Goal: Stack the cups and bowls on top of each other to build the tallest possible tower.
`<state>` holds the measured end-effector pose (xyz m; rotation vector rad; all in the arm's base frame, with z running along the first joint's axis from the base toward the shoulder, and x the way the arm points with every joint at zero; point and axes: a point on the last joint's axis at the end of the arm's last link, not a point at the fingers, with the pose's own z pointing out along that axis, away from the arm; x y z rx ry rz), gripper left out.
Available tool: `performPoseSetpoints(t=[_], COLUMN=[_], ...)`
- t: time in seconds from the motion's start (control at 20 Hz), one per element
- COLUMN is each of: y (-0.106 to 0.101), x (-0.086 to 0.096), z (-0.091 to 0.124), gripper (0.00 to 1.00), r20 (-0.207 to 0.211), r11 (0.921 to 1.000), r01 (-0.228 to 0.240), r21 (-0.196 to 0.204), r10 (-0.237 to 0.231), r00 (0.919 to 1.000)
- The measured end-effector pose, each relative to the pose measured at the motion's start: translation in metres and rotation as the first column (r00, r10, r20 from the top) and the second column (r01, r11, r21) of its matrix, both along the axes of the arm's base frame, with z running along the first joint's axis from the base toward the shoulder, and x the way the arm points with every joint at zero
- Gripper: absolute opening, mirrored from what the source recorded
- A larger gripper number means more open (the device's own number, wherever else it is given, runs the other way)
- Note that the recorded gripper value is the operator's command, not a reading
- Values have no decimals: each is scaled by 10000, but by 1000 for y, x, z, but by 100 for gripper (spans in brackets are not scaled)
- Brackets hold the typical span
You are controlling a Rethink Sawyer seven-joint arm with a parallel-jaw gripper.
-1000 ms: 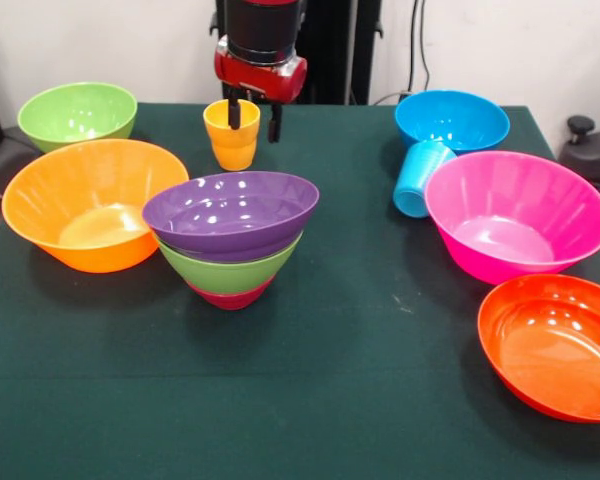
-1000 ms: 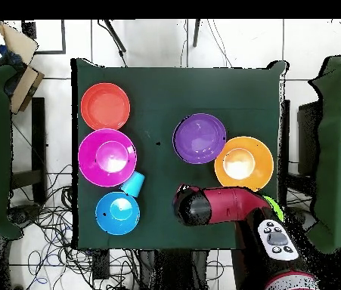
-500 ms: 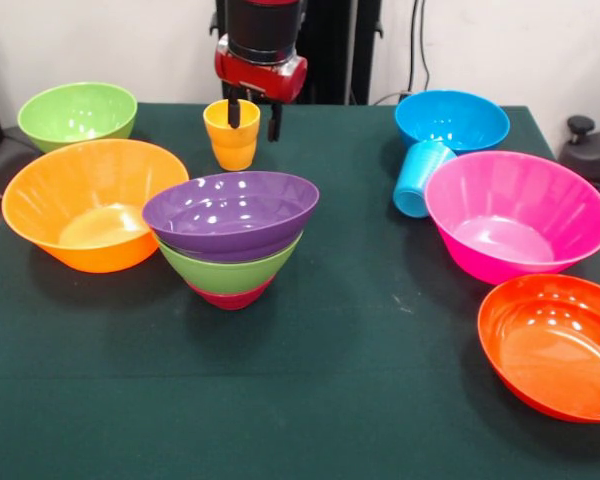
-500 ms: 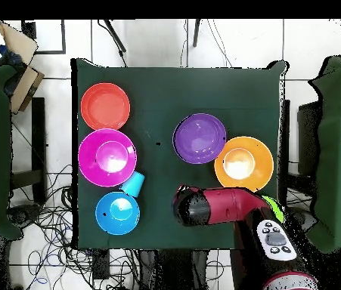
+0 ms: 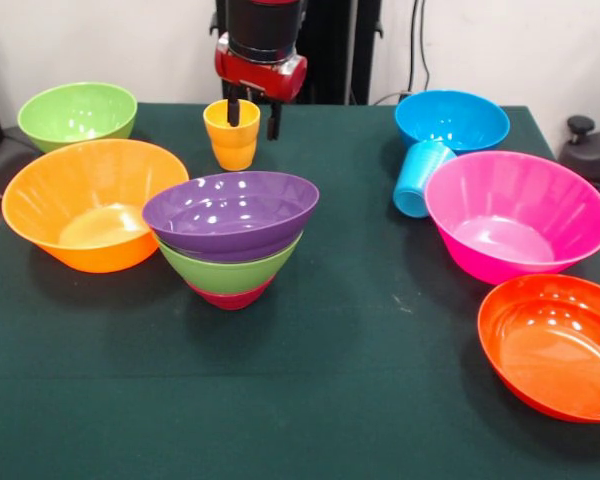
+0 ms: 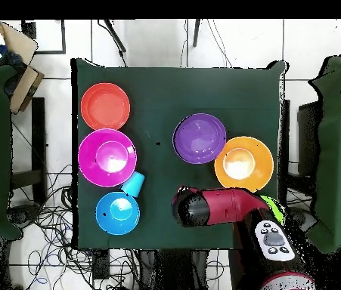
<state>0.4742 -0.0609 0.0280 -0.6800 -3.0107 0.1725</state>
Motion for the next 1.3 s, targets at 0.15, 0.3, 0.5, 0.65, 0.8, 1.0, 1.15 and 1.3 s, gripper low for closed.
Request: performPoseSetpoints(t=[0.15,0.3,0.5,0.65,0.8,1.0,1.15,1.3], y=[0,0,-2,-5,-7,-5,-3,0], x=[0,0,-1,-4,-6,-9,-13,-17], z=[0,0,0,0,0,-2,-3,-3], gripper=[100,100,100,100,100,100,100,100], r20=[1,-1,-18,-66,-97,-196,-272,-343], r11=[10000,10000,10000,9999,9998,9998,9998,9998], r01=[0,0,26,74,85,56,15,-25], r21=[0,-1,-34,-123,-175,-206,-210,-208], r10=[0,0,-26,-75,-86,-60,-20,18], r00=[10000,10000,10000,10000,9999,9998,9996,9994])
